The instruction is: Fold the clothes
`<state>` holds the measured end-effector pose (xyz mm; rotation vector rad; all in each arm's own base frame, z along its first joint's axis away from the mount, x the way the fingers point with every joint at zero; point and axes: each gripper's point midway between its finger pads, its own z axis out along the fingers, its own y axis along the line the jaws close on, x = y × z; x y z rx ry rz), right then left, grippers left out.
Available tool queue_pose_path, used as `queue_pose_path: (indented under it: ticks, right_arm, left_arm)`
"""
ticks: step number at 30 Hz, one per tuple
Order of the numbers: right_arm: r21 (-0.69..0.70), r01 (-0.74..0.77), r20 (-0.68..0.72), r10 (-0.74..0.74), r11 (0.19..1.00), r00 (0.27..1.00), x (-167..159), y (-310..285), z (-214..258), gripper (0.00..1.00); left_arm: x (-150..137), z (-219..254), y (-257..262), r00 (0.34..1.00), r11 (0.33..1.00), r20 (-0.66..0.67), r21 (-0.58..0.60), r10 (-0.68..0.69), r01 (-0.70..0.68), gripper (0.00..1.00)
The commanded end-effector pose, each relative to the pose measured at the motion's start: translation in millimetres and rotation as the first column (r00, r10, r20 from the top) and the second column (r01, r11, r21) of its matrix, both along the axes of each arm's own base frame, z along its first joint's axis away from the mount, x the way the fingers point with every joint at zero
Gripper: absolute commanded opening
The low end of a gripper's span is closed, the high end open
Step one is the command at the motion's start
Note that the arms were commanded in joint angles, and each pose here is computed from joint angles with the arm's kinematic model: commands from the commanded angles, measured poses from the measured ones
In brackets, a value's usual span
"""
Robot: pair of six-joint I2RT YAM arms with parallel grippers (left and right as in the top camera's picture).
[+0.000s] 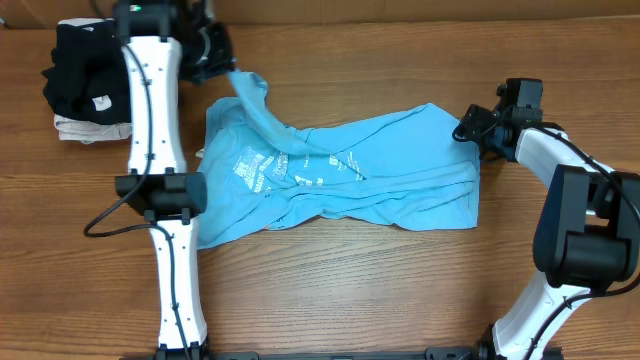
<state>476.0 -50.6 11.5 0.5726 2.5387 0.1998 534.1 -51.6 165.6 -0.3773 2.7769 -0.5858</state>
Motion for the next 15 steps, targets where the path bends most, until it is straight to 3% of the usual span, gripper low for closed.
queue_pose_path:
  ticks: [1, 8, 12, 15]
  right_arm:
    - [0.021, -0.009, -0.028, 0.010, 1.000, 1.000, 1.2, 3.7, -16.8, 0.73]
    - [0.018, -0.046, -0.016, 0.046, 0.999, 0.999, 6.1, 20.2, -19.0, 0.65]
    - [0.007, -0.103, -0.011, 0.103, 0.995, 0.995, 8.0, 41.0, -18.5, 0.61]
    - [-0.068, -0.111, -0.031, 0.109, 0.991, 0.994, 6.3, 43.9, -21.1, 0.61]
  left_arm:
    - [-7.4, 31.7, 11.9, 0.999, 1.000, 0.050, -0.020, 0.014, -0.013, 0.04]
    - [-6.4, 32.9, 28.5, 0.998, 0.999, 0.056, -0.031, 0.034, -0.032, 0.04]
    - [-5.9, 29.6, 36.8, 0.997, 0.999, 0.057, 0.022, 0.042, -0.044, 0.04]
    - [-5.6, 28.1, 42.2, 0.997, 0.997, 0.056, 0.050, 0.053, -0.055, 0.04]
